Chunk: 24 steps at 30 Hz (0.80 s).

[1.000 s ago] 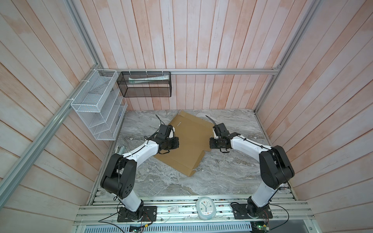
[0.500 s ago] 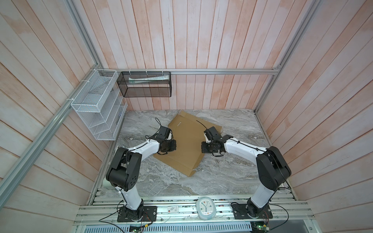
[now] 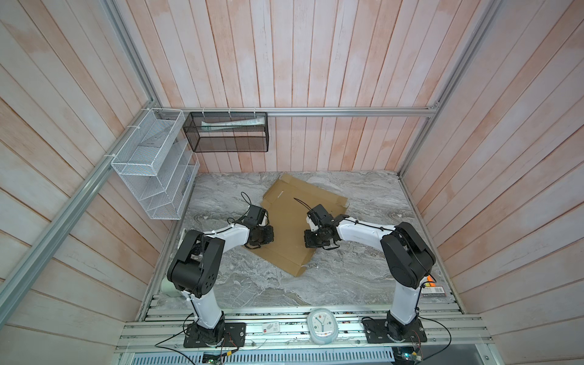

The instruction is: Fold the paper box

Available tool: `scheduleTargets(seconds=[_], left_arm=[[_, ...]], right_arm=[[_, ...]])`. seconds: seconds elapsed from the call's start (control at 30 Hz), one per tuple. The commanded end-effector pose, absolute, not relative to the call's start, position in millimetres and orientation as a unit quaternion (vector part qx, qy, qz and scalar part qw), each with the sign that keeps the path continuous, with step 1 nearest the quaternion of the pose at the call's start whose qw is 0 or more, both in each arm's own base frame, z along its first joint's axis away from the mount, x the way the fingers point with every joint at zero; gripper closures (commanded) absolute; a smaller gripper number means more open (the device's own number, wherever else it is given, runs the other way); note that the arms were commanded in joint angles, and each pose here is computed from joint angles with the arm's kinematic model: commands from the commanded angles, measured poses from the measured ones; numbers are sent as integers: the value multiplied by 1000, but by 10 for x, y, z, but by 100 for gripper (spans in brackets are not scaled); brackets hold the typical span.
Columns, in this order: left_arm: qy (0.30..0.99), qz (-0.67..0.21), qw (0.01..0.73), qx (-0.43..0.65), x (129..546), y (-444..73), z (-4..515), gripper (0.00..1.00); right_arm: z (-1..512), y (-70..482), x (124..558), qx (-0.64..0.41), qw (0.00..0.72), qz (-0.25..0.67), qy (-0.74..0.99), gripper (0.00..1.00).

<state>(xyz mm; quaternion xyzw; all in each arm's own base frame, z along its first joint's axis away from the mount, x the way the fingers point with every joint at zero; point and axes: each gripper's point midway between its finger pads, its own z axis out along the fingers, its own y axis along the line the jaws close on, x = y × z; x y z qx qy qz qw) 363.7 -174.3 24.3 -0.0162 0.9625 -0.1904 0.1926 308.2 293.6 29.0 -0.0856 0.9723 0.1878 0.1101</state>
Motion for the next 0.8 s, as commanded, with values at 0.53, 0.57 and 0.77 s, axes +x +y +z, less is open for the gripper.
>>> scheduleTargets(seconds=[0.53, 0.57, 0.77], left_arm=[[965, -228, 125, 27, 2798, -2565, 112, 100], [965, -230, 127, 28, 2790, -2586, 135, 100], [963, -202, 177, 25, 3081, -2511, 464, 100]], right_arm=[[-116, 2157, 3384, -49, 93, 129, 986, 94], [-100, 2150, 3405, -51, 95, 127, 986, 94], [42, 2204, 3452, -59, 111, 142, 982, 94]])
